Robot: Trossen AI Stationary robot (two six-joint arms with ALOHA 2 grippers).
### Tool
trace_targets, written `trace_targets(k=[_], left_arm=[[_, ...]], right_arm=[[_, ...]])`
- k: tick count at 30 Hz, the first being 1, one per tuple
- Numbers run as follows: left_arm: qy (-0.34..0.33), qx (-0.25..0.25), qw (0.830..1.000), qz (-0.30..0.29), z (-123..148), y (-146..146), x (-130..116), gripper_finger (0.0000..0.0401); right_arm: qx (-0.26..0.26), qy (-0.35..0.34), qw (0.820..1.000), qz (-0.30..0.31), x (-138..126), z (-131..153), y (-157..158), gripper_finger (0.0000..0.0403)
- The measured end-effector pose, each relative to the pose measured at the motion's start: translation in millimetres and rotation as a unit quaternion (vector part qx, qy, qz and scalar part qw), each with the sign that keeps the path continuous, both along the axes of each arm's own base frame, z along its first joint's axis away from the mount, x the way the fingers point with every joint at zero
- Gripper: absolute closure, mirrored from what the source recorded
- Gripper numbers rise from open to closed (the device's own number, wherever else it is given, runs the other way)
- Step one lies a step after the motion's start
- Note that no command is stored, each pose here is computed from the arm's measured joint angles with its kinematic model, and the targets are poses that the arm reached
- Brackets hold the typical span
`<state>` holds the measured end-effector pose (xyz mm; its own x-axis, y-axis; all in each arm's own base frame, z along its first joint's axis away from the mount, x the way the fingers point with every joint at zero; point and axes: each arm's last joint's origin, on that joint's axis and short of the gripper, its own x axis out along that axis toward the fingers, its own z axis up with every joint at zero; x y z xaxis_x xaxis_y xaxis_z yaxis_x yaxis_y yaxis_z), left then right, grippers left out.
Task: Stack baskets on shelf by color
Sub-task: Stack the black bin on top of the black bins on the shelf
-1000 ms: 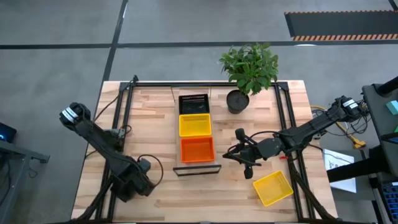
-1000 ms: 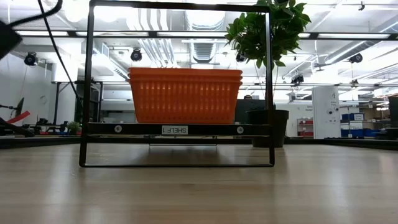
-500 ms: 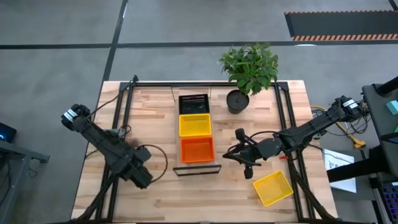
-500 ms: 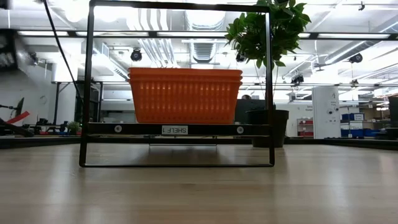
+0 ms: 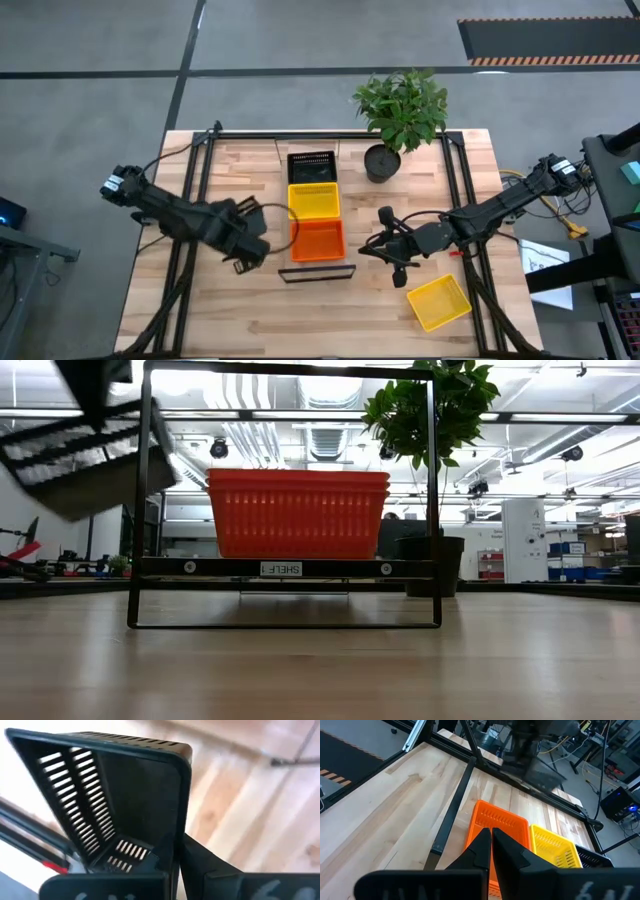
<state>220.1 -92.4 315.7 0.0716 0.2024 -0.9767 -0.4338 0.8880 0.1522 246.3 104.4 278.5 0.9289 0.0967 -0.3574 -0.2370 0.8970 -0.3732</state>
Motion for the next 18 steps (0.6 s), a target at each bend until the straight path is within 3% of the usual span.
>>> trace_targets(k=[4,8,18], left_arm=[[-0.012,0.033,0.999,-0.028,9,22,10,0.0401],[-0.033,0.102,0.992,-0.060,20,43,19,0.0401],[-0.162,0.186,0.959,-0.143,29,97,66,0.0401]], right_arm=[[-0.001,0.000,1.000,-0.001,0,0,0,0.0394],[-0.004,0.002,1.000,-0.003,0,-1,0,0.0394],[-0.004,0.003,1.000,-0.003,0,-1,0,0.0394]])
